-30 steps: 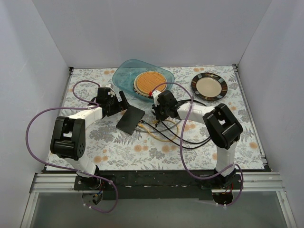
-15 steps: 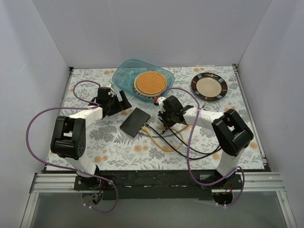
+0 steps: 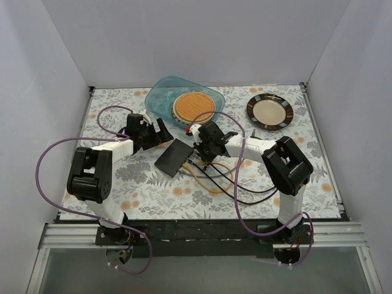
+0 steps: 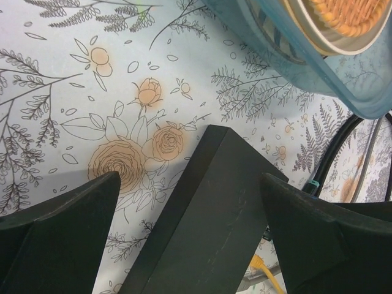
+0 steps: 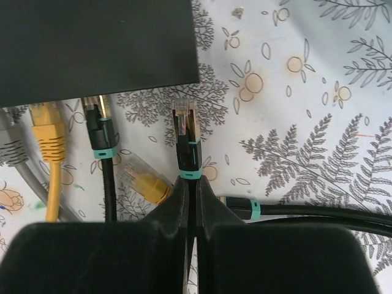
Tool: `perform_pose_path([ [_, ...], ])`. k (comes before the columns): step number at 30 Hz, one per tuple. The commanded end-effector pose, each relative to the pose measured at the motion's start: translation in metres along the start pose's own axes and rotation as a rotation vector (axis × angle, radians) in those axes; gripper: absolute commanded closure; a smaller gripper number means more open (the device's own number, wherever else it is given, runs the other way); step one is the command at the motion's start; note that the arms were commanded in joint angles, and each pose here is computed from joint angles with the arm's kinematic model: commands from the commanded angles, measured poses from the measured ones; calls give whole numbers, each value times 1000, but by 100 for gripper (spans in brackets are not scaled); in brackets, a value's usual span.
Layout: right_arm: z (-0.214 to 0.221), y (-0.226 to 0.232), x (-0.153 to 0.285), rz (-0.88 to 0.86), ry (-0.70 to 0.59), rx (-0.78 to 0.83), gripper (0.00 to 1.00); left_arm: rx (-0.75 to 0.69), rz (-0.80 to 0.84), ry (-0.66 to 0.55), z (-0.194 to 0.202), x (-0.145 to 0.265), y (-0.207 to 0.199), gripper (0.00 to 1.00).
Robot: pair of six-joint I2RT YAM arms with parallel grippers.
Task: Insert the plug into the switch port
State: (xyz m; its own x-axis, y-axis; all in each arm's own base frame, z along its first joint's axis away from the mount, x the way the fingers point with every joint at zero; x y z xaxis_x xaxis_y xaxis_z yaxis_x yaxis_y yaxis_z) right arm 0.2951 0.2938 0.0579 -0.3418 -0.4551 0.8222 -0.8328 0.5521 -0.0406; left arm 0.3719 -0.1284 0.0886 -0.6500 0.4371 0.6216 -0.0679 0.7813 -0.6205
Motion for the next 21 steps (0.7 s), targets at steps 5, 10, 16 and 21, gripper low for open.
perform_pose_path([
  [5, 19, 26, -9, -57, 99, 31, 99, 6, 38, 49, 8, -8, 2, 2],
  [10, 21, 34, -12, -69, 113, 18, 99, 8, 55, 56, 9, -7, 0, 4],
  [16, 23, 41, -8, -87, 126, -17, 99, 11, 55, 63, 11, -7, 2, 5],
  [21, 24, 46, -2, -108, 128, -26, 99, 12, 52, 64, 12, -7, 2, 5],
])
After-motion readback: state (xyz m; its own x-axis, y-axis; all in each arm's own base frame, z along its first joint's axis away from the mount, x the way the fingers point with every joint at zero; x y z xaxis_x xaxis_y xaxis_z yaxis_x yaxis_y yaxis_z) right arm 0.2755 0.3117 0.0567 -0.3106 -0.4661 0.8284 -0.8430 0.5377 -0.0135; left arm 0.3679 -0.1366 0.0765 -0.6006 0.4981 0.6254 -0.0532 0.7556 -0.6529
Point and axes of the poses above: each gripper's point midway between its finger pads, its own x axis back along the fingers, its own y axis along the line the jaws close on, z = x × y, the point moved 4 cm from there along x, back along the fingers, and after that the axes turned 7 degrees about x, right-handed, at the moved point
